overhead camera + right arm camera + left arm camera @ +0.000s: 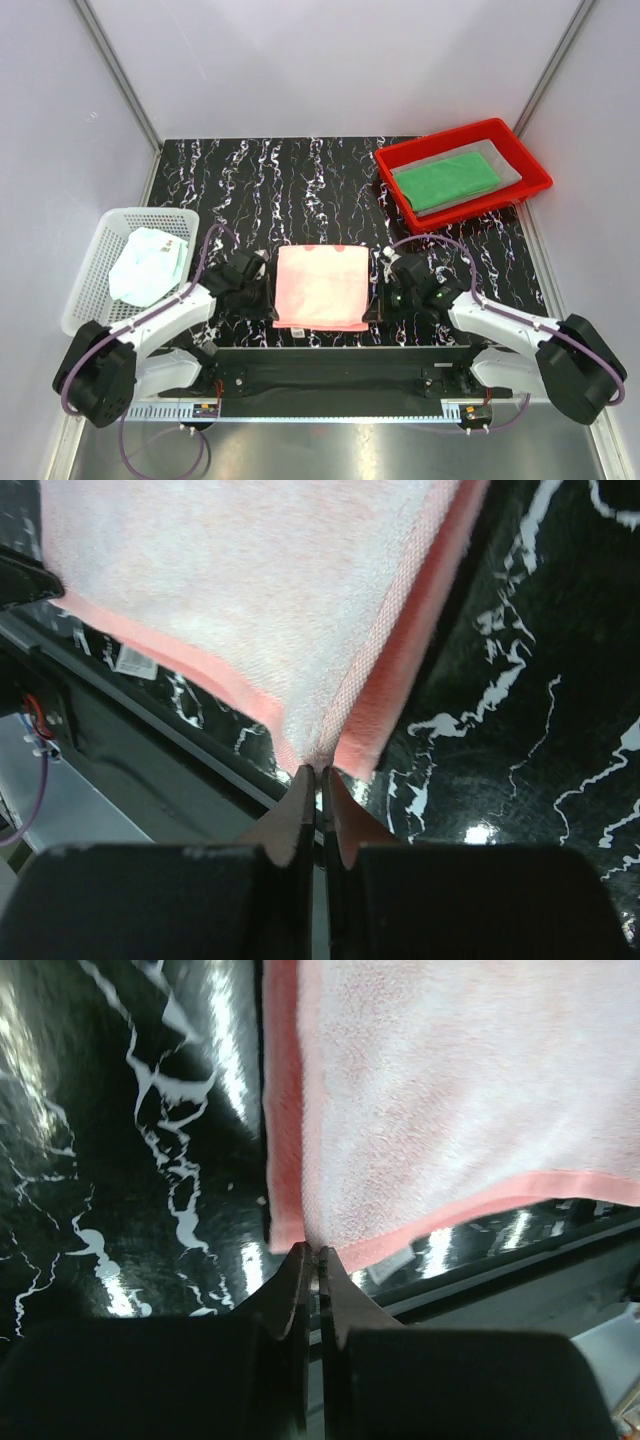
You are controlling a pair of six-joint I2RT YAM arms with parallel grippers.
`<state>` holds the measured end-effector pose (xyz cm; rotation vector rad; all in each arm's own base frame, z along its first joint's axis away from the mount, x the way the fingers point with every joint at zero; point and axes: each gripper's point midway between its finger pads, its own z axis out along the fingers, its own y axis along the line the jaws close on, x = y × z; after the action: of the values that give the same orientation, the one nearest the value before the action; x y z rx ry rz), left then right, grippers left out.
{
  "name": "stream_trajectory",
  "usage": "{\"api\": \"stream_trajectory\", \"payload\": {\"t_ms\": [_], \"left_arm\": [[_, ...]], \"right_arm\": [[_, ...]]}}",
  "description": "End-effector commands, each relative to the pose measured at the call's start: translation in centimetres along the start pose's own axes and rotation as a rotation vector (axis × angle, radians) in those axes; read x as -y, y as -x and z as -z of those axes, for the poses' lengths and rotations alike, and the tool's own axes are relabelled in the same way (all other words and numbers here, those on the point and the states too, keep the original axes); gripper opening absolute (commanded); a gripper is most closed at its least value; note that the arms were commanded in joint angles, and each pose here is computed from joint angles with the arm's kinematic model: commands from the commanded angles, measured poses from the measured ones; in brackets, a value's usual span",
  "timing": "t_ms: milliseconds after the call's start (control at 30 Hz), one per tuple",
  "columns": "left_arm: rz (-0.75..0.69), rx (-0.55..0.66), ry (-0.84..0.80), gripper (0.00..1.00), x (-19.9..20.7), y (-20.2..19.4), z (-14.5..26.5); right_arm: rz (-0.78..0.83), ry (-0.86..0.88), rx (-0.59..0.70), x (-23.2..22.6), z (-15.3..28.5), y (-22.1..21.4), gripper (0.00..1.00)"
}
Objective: Fold and stack the towels
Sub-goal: Fold the towel
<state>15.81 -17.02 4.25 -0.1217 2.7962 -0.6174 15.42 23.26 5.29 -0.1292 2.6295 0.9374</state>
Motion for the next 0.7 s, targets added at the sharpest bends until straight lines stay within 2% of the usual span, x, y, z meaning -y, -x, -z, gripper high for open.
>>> {"api": "stream_trajectory", "payload": {"t_ms": [0, 367, 500, 667], "left_arm": [[0.002, -0.024, -0.026, 0.00, 0.5, -0.6, -0.8], [-0.014, -0.021, 0.058, 0.00, -0.4, -0.5, -1.2], [-0.044, 0.060, 0.067, 0.00, 2.4, 3.5, 1.6], [-0.044, 0.096, 0.082, 0.00, 2.7, 3.8, 5.0]], "right_arm": [[-0.022, 0.036, -0.020, -0.3, -0.8, -1.0, 0.00], [-0.031, 0.004, -0.002, 0.6, -0.3, -1.3, 0.00], [0.048, -0.023, 0.044, -1.4, 1.4, 1.8, 0.00], [0.048, 0.032, 0.076, -4.0, 4.3, 2.8, 0.00]]}}
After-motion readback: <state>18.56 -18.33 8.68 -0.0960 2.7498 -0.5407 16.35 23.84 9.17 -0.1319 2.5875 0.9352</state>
